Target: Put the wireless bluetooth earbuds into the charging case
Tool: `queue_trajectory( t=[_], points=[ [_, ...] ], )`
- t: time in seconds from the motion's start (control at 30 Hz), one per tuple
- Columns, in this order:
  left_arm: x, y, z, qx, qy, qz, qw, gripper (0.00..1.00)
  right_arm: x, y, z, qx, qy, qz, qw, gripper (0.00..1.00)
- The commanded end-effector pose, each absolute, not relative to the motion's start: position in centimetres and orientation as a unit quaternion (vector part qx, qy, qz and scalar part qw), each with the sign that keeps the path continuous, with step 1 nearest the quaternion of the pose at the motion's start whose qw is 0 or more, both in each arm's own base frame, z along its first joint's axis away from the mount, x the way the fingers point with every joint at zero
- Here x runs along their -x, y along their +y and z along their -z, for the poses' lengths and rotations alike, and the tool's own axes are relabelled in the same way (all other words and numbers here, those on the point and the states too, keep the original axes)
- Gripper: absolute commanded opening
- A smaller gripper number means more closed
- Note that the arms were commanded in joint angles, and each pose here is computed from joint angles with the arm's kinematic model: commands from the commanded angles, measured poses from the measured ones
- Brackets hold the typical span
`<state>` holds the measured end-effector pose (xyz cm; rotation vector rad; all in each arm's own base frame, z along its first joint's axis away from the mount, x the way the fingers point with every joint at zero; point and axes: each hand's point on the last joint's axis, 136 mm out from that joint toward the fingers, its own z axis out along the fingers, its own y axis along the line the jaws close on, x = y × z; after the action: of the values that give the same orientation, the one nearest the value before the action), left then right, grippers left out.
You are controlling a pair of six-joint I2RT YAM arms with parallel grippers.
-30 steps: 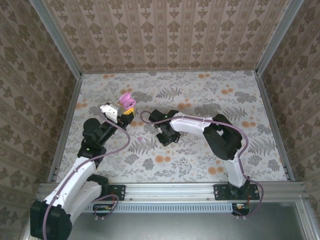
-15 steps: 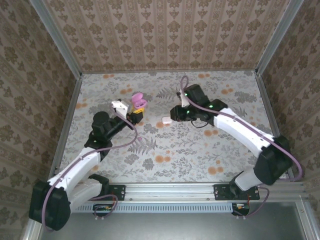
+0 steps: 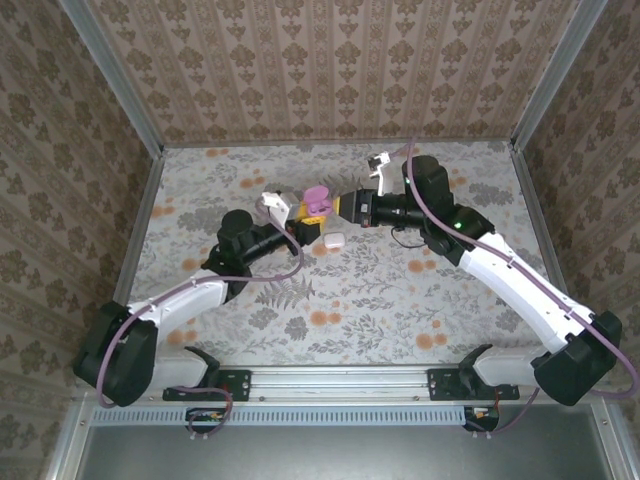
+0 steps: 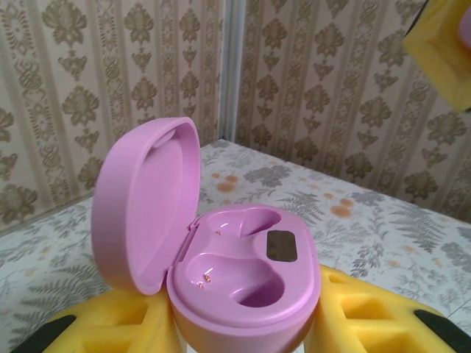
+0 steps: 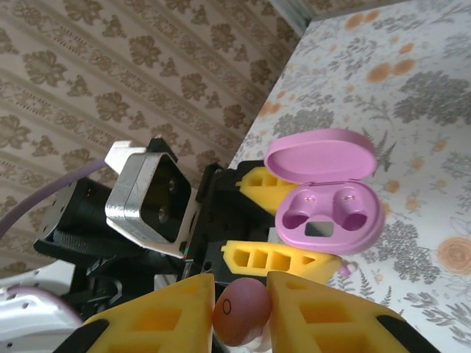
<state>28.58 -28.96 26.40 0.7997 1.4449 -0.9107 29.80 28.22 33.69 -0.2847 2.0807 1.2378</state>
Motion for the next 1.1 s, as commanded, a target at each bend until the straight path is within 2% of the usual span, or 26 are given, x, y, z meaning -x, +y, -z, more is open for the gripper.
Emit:
queue_trajectory(
  t=[0.0,0.47,1.07],
  points=[
    [-27.3,-29.9,-29.8,-0.365,0.565,0.425,0.606,0.39,-29.4,29.5,-33.9,0.138,0.787,-0.503,0.330,0.26],
    [-25.7,-31.1,-29.6,-0.410,0.545,0.452,0.575,0.39,-29.8,31.1,-33.5,0.190,0.783,-0.496,0.325,0.26],
    [-25.6,-30.7,-30.1,-0.412,0.539,0.434,0.593,0.39,-29.4,31.2,-30.6,0.204,0.815,-0.469,0.275,0.25]
  ],
)
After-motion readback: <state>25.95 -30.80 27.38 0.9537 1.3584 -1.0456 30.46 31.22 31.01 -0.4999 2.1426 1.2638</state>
